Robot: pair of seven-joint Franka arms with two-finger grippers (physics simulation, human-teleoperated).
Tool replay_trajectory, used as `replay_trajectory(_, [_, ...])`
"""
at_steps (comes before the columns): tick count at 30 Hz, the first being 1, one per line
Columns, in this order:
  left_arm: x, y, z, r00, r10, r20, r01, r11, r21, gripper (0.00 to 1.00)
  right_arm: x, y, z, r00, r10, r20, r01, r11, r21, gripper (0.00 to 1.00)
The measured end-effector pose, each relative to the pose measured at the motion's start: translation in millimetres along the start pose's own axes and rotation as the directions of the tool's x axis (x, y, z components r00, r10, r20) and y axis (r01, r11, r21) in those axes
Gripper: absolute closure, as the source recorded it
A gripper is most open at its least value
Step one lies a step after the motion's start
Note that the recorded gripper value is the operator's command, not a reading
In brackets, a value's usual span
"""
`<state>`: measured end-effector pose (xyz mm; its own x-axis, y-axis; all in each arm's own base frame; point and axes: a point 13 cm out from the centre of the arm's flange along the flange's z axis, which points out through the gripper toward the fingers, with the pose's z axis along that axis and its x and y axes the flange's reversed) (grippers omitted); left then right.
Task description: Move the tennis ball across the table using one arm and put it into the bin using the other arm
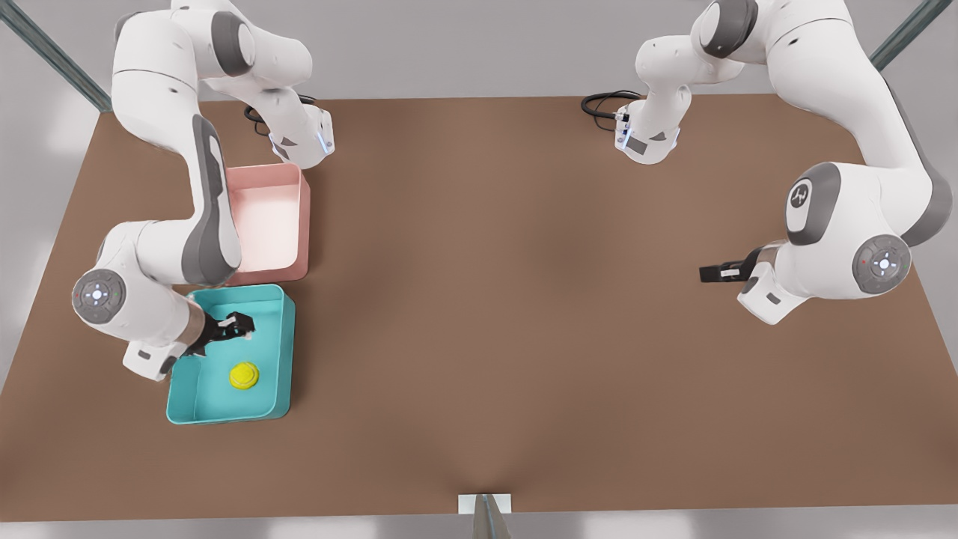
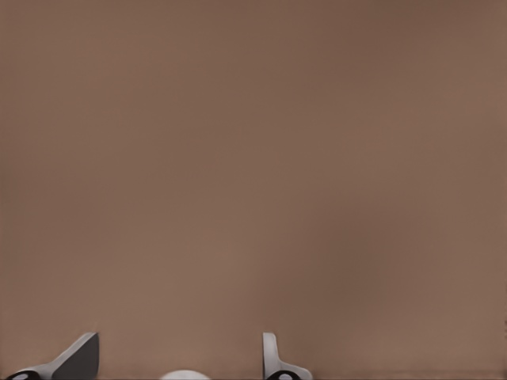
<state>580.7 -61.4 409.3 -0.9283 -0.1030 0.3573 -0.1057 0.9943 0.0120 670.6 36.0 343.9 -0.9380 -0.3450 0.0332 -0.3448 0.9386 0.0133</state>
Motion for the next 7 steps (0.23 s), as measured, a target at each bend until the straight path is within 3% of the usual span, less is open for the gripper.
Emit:
replay_trajectory(3, [4.3, -15.7, -2.2, 1.0, 0.027, 0.003, -0.026, 1.0, -0.006, 0.0, 34.0, 7.0, -53.3, 0.999, 0.037, -0.017, -0.037, 0.999, 0.016, 0.0])
replay_trajectory(7, [7.8, -30.5, -9.7, 0.999, 0.049, 0.02, -0.049, 0.999, -0.01, 0.0, 83.3, 15.2, -63.5, 0.991, 0.101, -0.093, -0.102, 0.995, -0.005, 0.0])
